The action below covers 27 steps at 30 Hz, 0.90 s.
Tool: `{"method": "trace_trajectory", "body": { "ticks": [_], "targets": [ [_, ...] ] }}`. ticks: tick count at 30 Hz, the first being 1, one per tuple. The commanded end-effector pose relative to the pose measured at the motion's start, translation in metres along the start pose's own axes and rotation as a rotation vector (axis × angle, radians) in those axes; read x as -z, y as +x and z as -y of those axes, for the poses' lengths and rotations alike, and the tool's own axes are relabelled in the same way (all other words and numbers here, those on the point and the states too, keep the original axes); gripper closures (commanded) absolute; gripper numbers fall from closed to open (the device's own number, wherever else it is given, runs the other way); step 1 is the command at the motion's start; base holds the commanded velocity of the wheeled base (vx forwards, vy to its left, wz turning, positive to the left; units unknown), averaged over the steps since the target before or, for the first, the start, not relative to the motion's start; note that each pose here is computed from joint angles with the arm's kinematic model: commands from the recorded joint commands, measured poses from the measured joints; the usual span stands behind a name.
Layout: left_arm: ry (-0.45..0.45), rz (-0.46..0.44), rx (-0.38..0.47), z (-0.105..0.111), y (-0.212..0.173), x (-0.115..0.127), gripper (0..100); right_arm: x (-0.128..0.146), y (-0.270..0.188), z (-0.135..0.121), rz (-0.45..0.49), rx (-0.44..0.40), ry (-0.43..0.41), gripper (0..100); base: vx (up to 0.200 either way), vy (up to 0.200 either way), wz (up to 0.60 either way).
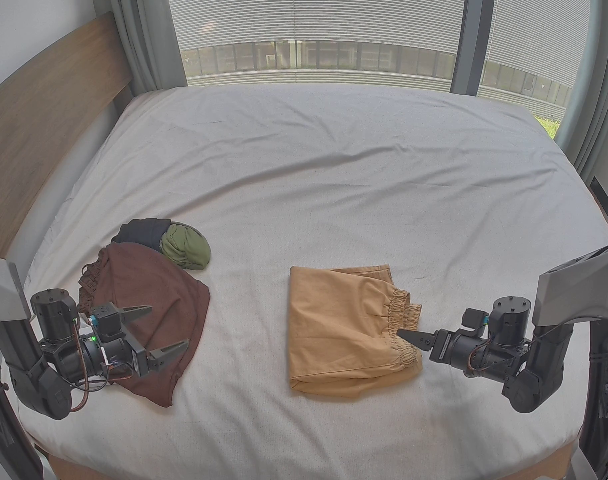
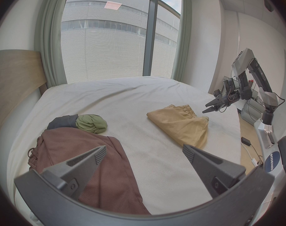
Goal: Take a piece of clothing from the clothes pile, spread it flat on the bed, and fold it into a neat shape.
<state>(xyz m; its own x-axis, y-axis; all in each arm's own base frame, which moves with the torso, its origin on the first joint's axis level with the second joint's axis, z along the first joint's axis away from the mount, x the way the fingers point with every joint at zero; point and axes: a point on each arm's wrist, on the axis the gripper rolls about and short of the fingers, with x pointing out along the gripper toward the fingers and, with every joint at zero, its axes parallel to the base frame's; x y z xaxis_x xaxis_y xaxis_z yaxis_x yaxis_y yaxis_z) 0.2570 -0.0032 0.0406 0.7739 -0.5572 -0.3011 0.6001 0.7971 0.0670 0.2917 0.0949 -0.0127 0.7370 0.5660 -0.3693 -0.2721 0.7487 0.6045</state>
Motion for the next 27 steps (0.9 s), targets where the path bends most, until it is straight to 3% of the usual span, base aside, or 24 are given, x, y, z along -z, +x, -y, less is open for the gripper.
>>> {"method": "trace_trajectory", "body": {
  "ticks": [1, 13, 20, 27],
  "targets": [
    [-0.013, -0.018, 0.006, 0.001, 0.002, 0.005, 0, 0.005, 0.001, 0.006, -0.017, 0.017, 0.01, 0, 0.0, 0.0, 0.0],
    [-0.013, -0.019, 0.006, 0.001, 0.002, 0.005, 0, 0.026, 0.016, 0.028, -0.081, 0.07, 0.049, 0, 0.0, 0.0, 0.0],
    [-0.012, -0.02, 0.019, 0.004, 0.003, 0.005, 0, 0.032, 0.028, 0.035, -0.063, 0.111, 0.051, 0, 0.0, 0.0, 0.0],
    [-0.012, -0.019, 0.021, 0.005, 0.003, 0.004, 0, 0.039, 0.035, 0.027, -0.082, 0.086, 0.061, 0, 0.0, 0.0, 0.0]
  ]
}}
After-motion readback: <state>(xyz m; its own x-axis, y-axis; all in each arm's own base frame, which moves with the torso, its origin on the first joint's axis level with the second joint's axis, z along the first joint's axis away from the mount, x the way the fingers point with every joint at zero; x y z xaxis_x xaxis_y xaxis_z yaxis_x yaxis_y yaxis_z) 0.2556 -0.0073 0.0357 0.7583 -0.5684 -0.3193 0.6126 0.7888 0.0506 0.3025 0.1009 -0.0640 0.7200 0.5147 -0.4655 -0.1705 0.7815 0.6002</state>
